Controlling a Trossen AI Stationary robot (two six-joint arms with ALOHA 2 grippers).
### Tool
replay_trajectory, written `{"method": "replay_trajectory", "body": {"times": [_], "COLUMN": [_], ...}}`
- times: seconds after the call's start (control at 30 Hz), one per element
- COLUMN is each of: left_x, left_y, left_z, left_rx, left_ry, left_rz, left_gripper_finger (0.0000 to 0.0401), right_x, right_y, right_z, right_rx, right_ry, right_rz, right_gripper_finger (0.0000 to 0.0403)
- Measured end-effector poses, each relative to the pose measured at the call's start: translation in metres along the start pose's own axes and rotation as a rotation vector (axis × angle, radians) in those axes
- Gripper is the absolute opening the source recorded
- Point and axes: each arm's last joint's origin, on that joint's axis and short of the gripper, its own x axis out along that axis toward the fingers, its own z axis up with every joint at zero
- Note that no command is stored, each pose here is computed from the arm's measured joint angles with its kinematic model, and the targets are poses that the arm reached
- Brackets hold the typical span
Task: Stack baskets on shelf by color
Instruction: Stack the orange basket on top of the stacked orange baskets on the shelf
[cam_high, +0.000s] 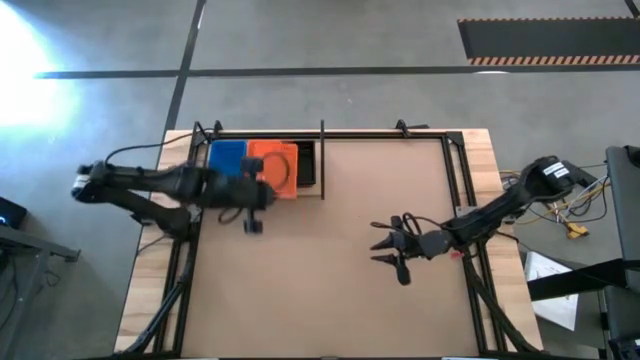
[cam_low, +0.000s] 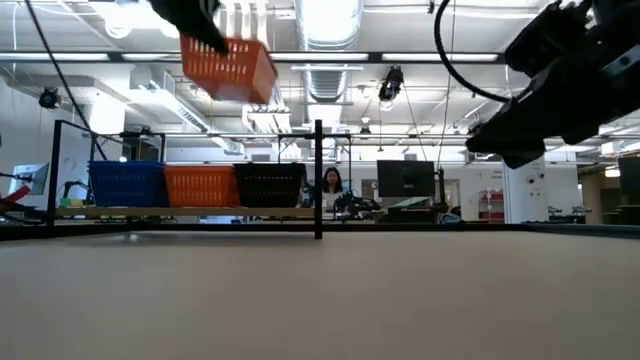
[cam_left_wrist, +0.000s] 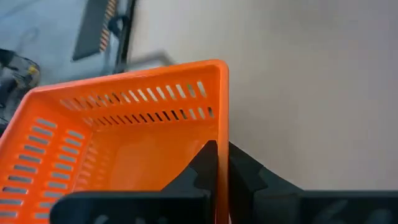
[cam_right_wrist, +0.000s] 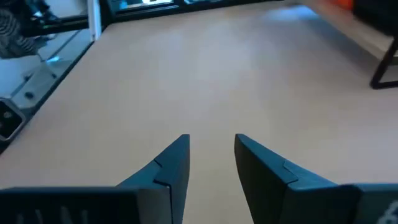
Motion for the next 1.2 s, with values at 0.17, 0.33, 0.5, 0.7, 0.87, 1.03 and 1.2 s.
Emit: {"method": "replay_trajectory", "body": {"times": [0.17, 0.33, 0.5, 0.7, 0.87, 1.03, 1.2], "left_x": [0.026, 0.05, 0.066, 0.076, 0.077, 0.077, 0.076], "left_y": [0.044, 0.07, 0.078, 0.079, 0.078, 0.075, 0.074], "left_z": [-0.042, -0.081, -0.102, -0.109, -0.11, -0.112, -0.113], "left_rx": [0.034, 0.013, -0.029, -0.049, -0.054, -0.082, -0.134], "left_ry": [0.096, 0.122, 0.09, 0.138, 0.148, 0.167, 0.161], "left_rz": [0.02, 0.085, 0.056, 0.045, 0.027, -0.017, -0.059], "left_gripper_finger": [0.0, 0.0, 0.0, 0.0, 0.0, 0.0013, 0.0051], "right_x": [0.007, 0.022, 0.04, 0.063, 0.073, 0.073, 0.069], "right_y": [0.001, 0.007, 0.012, 0.019, 0.022, 0.023, 0.024], "right_z": [-0.002, 0.002, -0.001, -0.008, -0.011, -0.009, -0.002], "right_rx": [0.0, -0.007, -0.043, -0.092, -0.105, -0.119, -0.117], "right_ry": [-0.001, 0.013, 0.057, 0.105, 0.141, 0.198, 0.188], "right_rz": [-0.011, -0.014, -0.017, -0.015, 0.025, 0.008, 0.011], "right_gripper_finger": [0.0116, 0.0118, 0.0118, 0.0116, 0.0109, 0.01, 0.009]}}
